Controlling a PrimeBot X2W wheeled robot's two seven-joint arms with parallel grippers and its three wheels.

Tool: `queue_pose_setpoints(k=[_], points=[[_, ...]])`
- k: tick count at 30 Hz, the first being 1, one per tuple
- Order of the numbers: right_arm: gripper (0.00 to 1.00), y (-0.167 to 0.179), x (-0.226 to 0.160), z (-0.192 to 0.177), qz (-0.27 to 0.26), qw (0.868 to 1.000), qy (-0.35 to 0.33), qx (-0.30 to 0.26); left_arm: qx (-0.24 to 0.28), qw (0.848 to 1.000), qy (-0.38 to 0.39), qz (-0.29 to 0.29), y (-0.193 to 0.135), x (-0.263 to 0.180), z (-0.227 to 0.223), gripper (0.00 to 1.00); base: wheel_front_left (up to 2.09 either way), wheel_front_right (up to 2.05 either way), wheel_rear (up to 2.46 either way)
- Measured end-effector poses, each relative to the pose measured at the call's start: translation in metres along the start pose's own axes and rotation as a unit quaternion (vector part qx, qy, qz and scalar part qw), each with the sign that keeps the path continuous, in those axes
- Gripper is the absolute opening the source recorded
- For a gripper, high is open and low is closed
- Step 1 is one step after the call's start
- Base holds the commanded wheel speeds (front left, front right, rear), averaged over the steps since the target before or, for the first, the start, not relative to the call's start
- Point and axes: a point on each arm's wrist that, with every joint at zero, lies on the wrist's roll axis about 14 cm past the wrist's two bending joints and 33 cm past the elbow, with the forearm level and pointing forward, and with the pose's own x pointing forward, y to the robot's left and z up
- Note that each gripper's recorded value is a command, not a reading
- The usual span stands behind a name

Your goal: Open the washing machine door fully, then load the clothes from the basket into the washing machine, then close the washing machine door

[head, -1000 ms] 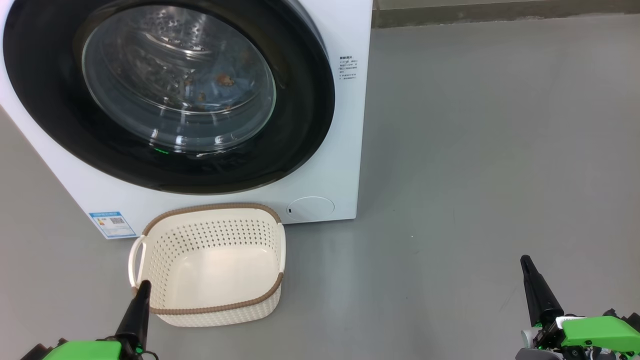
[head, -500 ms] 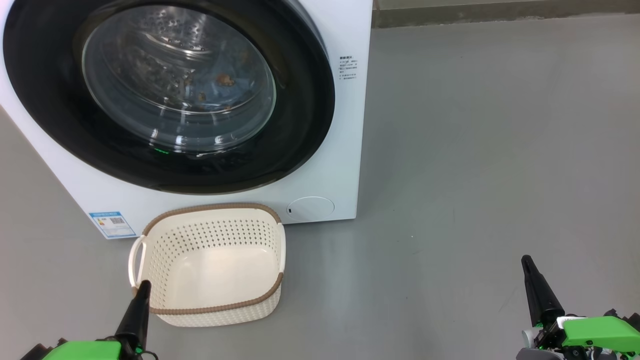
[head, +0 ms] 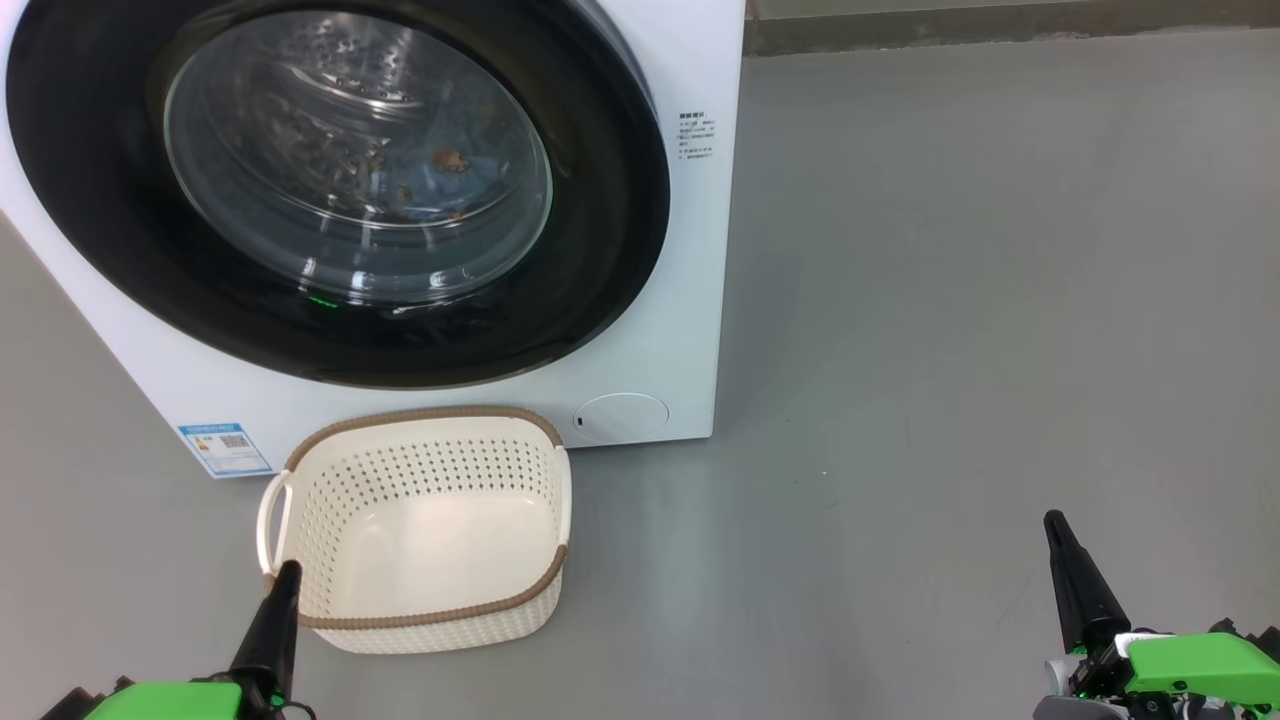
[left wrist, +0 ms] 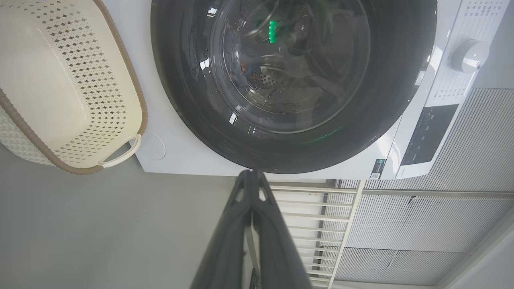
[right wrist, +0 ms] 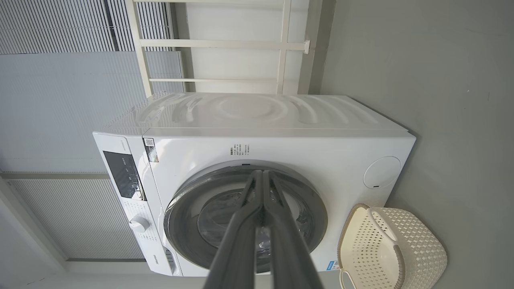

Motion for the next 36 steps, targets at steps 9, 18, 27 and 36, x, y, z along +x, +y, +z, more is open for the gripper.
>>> queue_pose_setpoints(k=[9, 18, 27, 36], points=[[0.00, 0.0000, -0.0001, 0.0007, 0.000, 1.000, -0.001, 0.001, 0.000, 1.000, 0.001, 0.000, 0.0000, 0.0000, -0.0002, 0.00, 0.00, 0.00, 0.00], [0.00, 0.0000, -0.0001, 0.0003, 0.000, 1.000, 0.001, 0.001, 0.000, 1.000, 0.001, 0.000, 0.0000, 0.0000, -0.0001, 0.00, 0.00, 0.00, 0.00], [0.00, 0.0000, -0.0001, 0.0007, 0.000, 1.000, 0.000, 0.001, 0.000, 1.000, 0.001, 0.000, 0.0000, 0.0000, 0.0001, 0.00, 0.00, 0.00, 0.00], [0.00, 0.0001, -0.0001, 0.0009, 0.000, 1.000, 0.000, 0.002, 0.000, 1.000, 0.001, 0.000, 0.0000, -0.0001, 0.0002, 0.00, 0.00, 0.00, 0.00]])
